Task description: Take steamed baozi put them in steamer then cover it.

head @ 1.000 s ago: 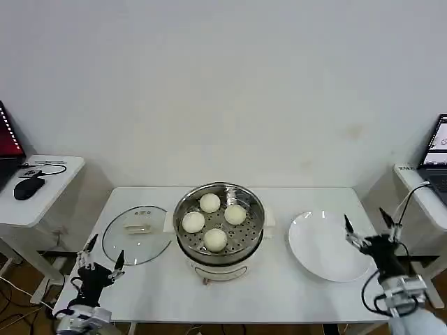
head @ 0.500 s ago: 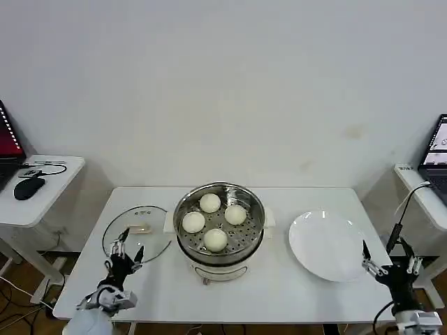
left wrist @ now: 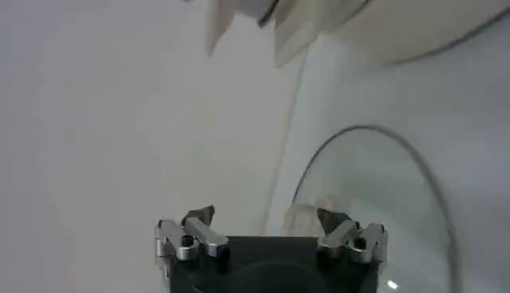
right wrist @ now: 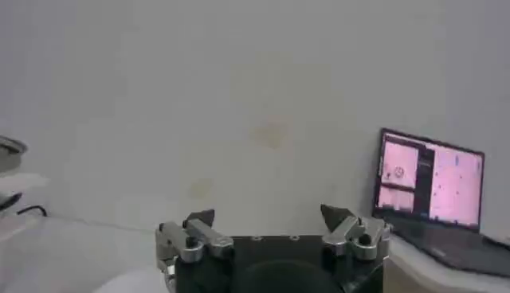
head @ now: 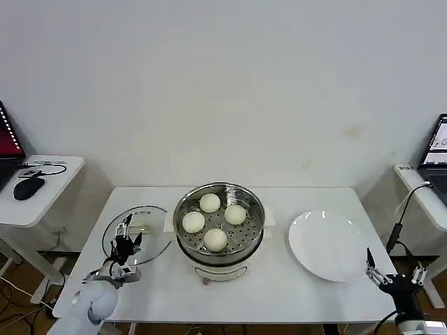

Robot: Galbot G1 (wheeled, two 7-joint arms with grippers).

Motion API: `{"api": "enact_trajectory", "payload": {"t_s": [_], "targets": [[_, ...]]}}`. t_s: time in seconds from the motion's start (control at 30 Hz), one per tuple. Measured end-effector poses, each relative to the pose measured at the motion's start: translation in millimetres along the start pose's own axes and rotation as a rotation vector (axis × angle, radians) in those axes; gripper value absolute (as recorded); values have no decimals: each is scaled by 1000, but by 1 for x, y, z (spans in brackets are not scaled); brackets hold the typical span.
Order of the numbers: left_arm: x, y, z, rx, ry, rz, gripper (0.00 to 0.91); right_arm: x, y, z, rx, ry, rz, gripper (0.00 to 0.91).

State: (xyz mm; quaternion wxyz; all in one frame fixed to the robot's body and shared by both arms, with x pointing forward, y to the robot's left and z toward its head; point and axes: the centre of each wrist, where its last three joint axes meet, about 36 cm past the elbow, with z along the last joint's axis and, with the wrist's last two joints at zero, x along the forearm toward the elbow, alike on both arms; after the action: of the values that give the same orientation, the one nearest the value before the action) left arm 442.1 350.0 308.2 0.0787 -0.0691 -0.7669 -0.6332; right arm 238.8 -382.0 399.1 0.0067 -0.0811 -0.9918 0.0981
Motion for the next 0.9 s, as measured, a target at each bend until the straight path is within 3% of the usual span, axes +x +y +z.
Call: {"api": "enact_trajectory", "payload": {"t_s": [0.9], "targets": [[-53, 3, 9, -80, 61, 11, 907, 19, 7, -3, -37, 16, 20, 907]]}}
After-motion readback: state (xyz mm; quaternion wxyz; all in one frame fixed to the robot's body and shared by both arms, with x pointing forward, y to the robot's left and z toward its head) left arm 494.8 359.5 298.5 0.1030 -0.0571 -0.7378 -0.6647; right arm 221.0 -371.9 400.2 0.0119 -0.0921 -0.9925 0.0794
